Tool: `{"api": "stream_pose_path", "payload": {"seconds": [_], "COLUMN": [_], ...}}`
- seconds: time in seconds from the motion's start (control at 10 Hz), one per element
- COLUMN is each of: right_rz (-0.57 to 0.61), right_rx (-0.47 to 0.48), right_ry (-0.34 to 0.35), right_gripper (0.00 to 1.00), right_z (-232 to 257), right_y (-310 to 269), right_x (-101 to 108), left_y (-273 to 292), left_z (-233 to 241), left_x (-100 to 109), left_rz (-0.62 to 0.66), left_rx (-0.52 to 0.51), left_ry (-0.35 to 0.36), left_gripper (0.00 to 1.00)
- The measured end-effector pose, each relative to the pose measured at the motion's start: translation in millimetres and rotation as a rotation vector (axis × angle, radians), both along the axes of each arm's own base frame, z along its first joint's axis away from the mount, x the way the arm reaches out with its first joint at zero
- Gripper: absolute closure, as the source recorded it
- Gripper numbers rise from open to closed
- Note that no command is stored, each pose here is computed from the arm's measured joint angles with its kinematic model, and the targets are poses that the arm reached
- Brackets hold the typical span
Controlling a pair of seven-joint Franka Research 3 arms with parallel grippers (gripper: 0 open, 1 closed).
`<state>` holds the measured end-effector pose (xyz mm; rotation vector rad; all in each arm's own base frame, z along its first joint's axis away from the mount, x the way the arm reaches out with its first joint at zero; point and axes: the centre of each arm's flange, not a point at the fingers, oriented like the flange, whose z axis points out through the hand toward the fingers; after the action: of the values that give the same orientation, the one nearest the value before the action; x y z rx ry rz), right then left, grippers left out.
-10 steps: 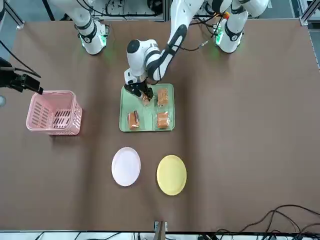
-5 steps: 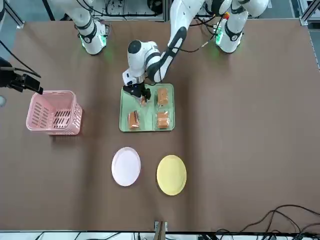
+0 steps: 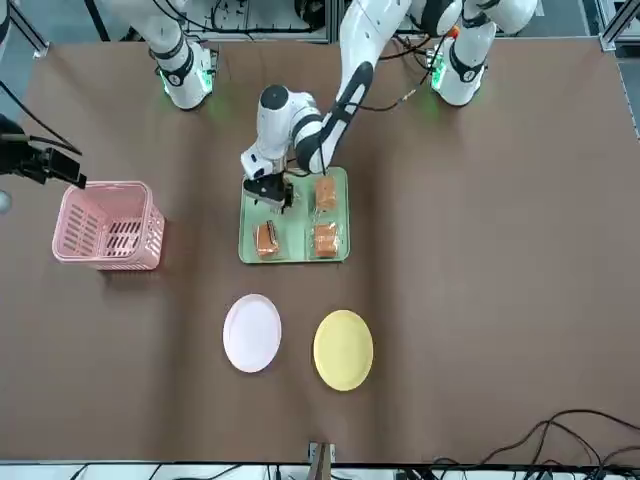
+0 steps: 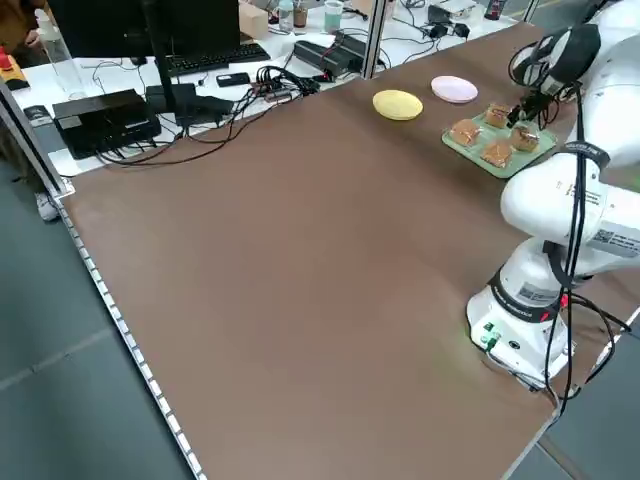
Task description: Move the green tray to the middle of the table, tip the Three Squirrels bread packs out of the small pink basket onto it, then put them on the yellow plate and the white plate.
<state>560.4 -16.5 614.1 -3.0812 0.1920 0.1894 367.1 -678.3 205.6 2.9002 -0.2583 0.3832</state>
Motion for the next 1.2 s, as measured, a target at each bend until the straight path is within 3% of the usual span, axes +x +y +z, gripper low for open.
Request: {"api": "stream_pose_path", "payload": {"seconds": [0.3, 0.6, 0.8, 1.2], "right_rz": [0.0, 0.0, 0.0, 0.0], "right_rx": [0.0, 0.0, 0.0, 0.0], "right_ry": [0.0, 0.001, 0.001, 0.001], "right_gripper": [0.02, 0.02, 0.02, 0.02], "right_z": [0.0, -0.1, -0.1, -0.1], "right_y": [0.0, -0.1, -0.1, -0.2], "right_x": [0.0, -0.1, -0.1, -0.1], "left_y": [-0.6, 18.3, 33.0, 52.9], "left_z": [15.7, 58.1, 71.1, 2.0], "left_x": [12.4, 18.1, 4.8, -35.8], "left_rz": [0.056, 0.009, -0.06, -0.122], "left_rx": [-0.019, 0.161, 0.286, 0.42], "left_ry": [0.019, 0.117, 0.211, 0.317], "left_gripper": [0.0, 0.0, 0.0, 0.0]}}
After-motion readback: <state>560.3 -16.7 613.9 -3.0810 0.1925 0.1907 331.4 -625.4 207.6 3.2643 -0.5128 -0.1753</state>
